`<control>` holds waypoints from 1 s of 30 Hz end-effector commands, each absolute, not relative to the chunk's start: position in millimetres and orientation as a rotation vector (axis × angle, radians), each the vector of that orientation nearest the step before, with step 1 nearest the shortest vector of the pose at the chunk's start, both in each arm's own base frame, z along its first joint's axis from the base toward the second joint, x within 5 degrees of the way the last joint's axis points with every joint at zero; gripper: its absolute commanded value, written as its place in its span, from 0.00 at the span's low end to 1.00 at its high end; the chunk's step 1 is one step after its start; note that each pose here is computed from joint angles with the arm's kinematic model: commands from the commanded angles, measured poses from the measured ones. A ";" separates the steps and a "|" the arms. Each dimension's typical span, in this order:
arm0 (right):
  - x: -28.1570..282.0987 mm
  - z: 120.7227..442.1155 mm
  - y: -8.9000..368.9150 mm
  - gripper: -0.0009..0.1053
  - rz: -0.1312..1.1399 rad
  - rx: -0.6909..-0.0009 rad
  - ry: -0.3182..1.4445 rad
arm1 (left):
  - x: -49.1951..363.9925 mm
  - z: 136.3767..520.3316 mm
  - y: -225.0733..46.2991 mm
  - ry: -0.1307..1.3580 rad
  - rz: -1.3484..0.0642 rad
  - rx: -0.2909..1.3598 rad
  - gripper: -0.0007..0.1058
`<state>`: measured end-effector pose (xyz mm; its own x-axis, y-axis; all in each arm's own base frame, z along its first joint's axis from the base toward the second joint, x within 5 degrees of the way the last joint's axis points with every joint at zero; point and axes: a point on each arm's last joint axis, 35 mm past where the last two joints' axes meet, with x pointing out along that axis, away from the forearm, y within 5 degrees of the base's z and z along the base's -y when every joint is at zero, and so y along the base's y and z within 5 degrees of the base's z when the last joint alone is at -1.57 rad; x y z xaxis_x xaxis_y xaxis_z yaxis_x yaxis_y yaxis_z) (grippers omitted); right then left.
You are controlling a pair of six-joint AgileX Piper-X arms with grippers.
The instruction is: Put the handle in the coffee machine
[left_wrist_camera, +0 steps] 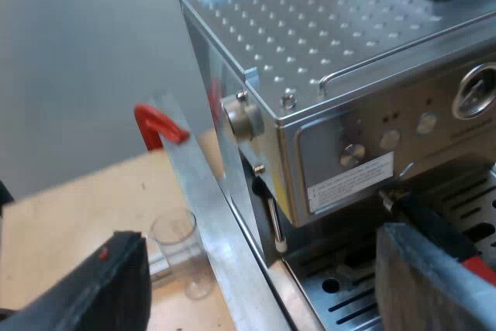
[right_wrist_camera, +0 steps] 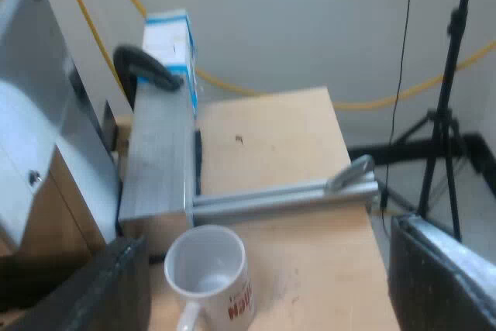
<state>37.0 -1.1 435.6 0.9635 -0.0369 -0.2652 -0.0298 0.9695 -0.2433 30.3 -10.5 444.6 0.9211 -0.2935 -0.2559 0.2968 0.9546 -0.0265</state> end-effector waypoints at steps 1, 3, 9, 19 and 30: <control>10.0 440.1 -3.0 0.63 -0.017 -0.291 0.184 | 13.2 436.4 -11.0 0.223 -0.289 0.039 0.60; -3.7 440.2 -3.8 0.63 -0.022 -0.300 0.141 | 3.7 430.8 -11.6 0.204 -0.288 0.043 0.60; -41.9 437.0 -6.0 0.63 -0.039 -0.296 0.026 | -22.3 404.6 -13.2 0.196 -0.288 0.045 0.60; -79.4 407.6 -6.8 0.63 0.012 -0.301 0.101 | -44.5 364.8 -14.6 0.311 -0.291 0.021 0.60; -80.6 395.3 -2.2 0.63 0.164 -0.336 0.189 | -51.5 350.3 -14.9 0.457 -0.310 -0.010 0.60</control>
